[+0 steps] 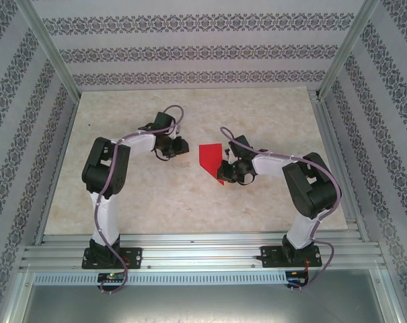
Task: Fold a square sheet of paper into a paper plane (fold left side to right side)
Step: Third fold the triangle at the center of the table, then fourth fold the wing at the center of the table.
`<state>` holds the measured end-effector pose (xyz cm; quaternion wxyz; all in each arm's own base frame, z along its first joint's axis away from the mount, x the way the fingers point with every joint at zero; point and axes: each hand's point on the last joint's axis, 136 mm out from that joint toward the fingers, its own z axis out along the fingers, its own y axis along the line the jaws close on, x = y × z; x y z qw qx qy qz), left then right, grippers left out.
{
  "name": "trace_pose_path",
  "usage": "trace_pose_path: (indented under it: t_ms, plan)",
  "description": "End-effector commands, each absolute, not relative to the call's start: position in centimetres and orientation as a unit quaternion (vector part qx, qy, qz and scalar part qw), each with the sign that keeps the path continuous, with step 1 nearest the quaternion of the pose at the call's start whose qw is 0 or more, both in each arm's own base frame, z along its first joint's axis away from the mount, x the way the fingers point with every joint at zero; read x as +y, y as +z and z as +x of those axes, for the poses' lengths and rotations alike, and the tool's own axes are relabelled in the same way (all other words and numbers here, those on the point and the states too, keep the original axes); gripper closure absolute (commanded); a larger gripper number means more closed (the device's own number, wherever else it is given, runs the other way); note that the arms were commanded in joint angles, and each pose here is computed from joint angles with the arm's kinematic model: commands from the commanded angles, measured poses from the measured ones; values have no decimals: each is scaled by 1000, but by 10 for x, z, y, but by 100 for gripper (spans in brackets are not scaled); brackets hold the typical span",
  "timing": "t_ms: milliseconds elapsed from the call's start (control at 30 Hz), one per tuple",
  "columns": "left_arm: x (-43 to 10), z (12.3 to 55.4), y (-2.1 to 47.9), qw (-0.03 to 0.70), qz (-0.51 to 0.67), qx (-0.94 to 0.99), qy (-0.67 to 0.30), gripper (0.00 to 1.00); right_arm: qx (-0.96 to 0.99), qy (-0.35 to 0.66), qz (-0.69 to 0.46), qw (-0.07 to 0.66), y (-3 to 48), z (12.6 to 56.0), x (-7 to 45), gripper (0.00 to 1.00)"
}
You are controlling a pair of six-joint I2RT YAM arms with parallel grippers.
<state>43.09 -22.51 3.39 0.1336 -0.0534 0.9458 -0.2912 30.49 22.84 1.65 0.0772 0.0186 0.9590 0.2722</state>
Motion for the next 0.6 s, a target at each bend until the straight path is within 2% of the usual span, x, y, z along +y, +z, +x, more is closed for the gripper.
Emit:
trace_pose_path:
  t_ms: [0, 200, 433, 567]
  plan:
    - [-213, 431, 64, 171, -53, 936, -301, 69, 954, 272, -1, 123, 50, 322, 222, 84]
    - [-232, 414, 73, 149, -67, 910, -381, 61, 943, 292, -18, 159, 71, 350, 224, 81]
    - [-256, 405, 68, 121, -61, 900, -414, 55, 943, 287, -23, 165, 60, 378, 231, 81]
    - [-266, 402, 65, 113, -57, 899, -418, 54, 949, 276, -20, 152, 46, 379, 228, 83]
